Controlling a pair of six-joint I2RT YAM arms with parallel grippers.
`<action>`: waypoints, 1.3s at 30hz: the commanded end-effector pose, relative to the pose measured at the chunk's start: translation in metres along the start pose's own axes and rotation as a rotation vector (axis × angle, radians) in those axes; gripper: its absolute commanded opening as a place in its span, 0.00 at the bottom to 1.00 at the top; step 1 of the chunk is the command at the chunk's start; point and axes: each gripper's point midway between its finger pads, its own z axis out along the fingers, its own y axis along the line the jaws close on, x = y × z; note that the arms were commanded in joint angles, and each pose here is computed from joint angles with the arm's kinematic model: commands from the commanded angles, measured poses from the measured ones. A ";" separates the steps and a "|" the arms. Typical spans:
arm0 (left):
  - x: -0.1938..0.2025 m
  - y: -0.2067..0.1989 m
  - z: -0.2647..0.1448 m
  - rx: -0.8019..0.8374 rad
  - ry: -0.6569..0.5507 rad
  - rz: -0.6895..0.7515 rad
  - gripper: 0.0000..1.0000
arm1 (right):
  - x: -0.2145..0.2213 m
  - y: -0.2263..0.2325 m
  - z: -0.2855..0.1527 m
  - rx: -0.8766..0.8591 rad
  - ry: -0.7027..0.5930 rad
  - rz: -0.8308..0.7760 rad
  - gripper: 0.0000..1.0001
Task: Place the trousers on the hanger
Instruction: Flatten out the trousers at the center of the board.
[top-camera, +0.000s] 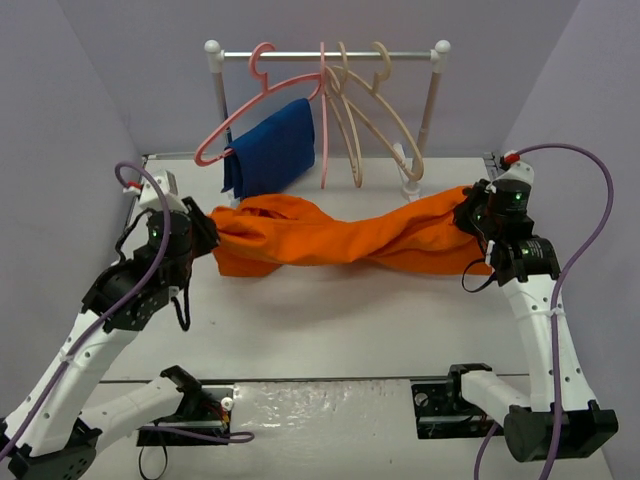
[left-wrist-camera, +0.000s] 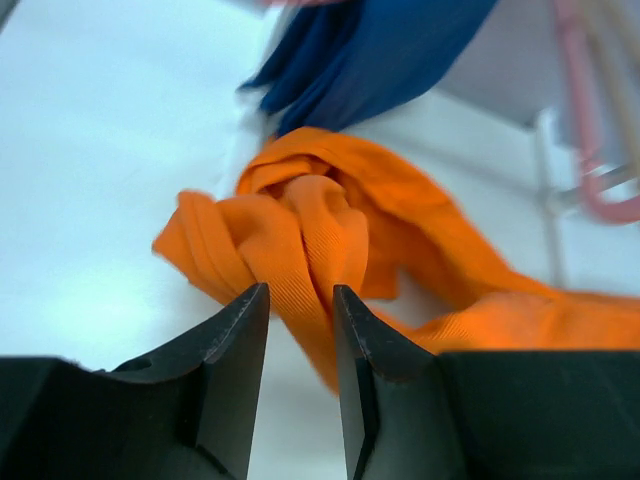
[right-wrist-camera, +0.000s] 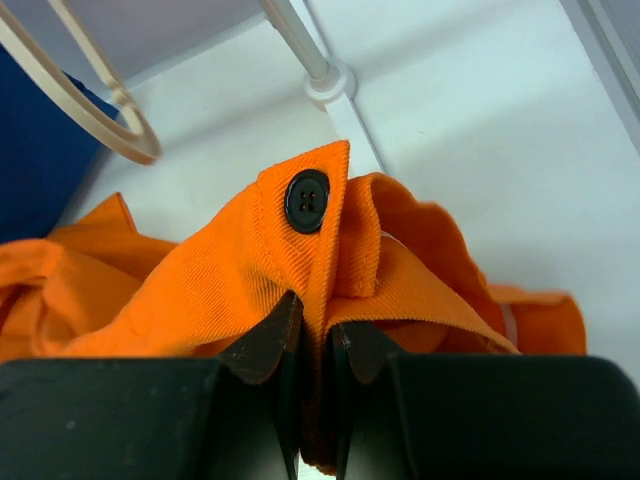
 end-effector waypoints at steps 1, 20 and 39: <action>0.103 0.059 0.012 -0.182 0.255 0.132 0.30 | 0.012 -0.027 0.000 0.104 -0.030 -0.010 0.00; 0.137 0.115 0.082 -0.269 0.252 -0.168 0.77 | 0.033 -0.046 -0.002 0.165 -0.018 0.011 0.00; 0.190 0.138 0.126 -0.259 0.334 -0.402 0.52 | 0.048 -0.039 0.002 0.101 0.002 0.021 0.00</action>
